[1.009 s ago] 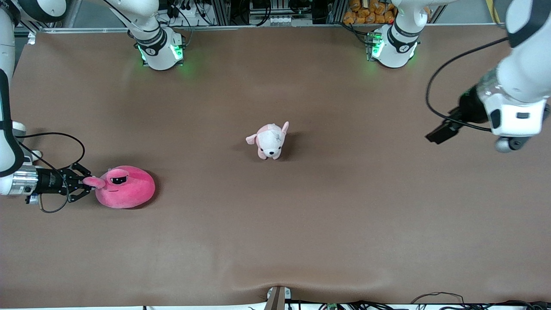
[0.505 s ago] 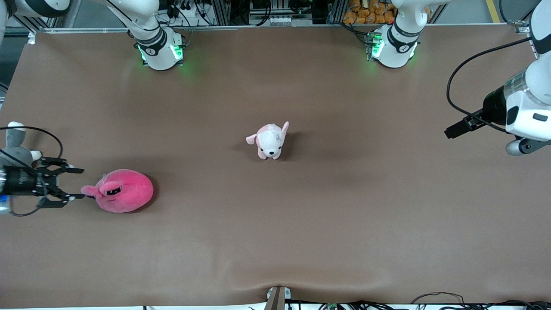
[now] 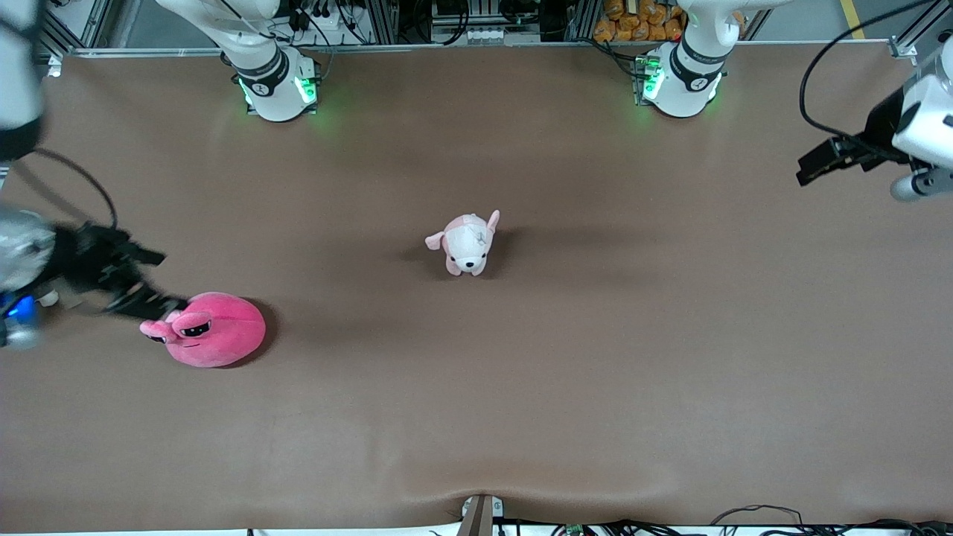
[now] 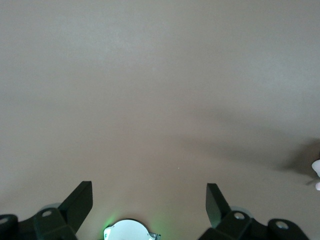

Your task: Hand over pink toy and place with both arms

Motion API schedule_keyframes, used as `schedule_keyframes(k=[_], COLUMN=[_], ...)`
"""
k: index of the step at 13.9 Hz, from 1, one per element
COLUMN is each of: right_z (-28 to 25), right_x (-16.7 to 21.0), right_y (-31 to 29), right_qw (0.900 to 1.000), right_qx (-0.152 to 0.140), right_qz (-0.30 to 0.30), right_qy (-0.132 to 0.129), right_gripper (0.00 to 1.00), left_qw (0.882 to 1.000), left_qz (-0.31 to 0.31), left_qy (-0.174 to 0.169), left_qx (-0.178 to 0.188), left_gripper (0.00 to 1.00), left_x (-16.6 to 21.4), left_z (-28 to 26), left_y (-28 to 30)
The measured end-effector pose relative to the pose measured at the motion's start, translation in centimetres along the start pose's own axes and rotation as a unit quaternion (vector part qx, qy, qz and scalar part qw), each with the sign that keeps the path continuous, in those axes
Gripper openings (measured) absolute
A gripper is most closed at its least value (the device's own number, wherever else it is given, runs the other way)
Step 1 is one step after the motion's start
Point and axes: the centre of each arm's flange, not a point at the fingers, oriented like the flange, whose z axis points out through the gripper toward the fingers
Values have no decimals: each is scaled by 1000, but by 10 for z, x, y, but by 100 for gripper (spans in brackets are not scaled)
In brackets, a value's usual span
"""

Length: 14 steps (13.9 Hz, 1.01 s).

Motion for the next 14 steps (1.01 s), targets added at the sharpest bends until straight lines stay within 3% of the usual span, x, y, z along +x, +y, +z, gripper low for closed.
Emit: schedule_keyframes(k=[1, 2, 3, 4, 5, 6, 10, 14], right_z=[-3, -5, -9, -16, -26, -39, -78, -47], right_x=[-34, -63, -84, -92, -86, -71, -16, -39], right_y=[-12, -20, -23, -19, -7, 11, 88, 107], right_qw=[997, 984, 964, 942, 929, 928, 949, 950], right_qx=[-39, -83, -123, -149, -159, -153, -71, -59], right_qz=[-67, -146, -223, -289, -324, -333, -304, -301], right_qy=[28, 56, 76, 80, 75, 67, 37, 53], right_gripper=[100, 100, 100, 100, 100, 100, 100, 100], left_qw=[1000, 1000, 1000, 1000, 1000, 1000, 999, 996], left_qz=[-2, -1, 4, 9, 15, 21, 37, 89], left_qy=[0, 0, 0, 0, 0, 1, 5, 6], left_qx=[-2, -3, -5, -5, -6, -6, -6, -6], left_gripper=[100, 100, 100, 100, 100, 100, 100, 100], left_x=[-4, -4, -3, -2, -1, -1, -3, -3], left_z=[-1, -2, -2, -1, -1, -2, -6, -7], left_y=[-5, -11, -17, -21, -24, -24, -19, -19])
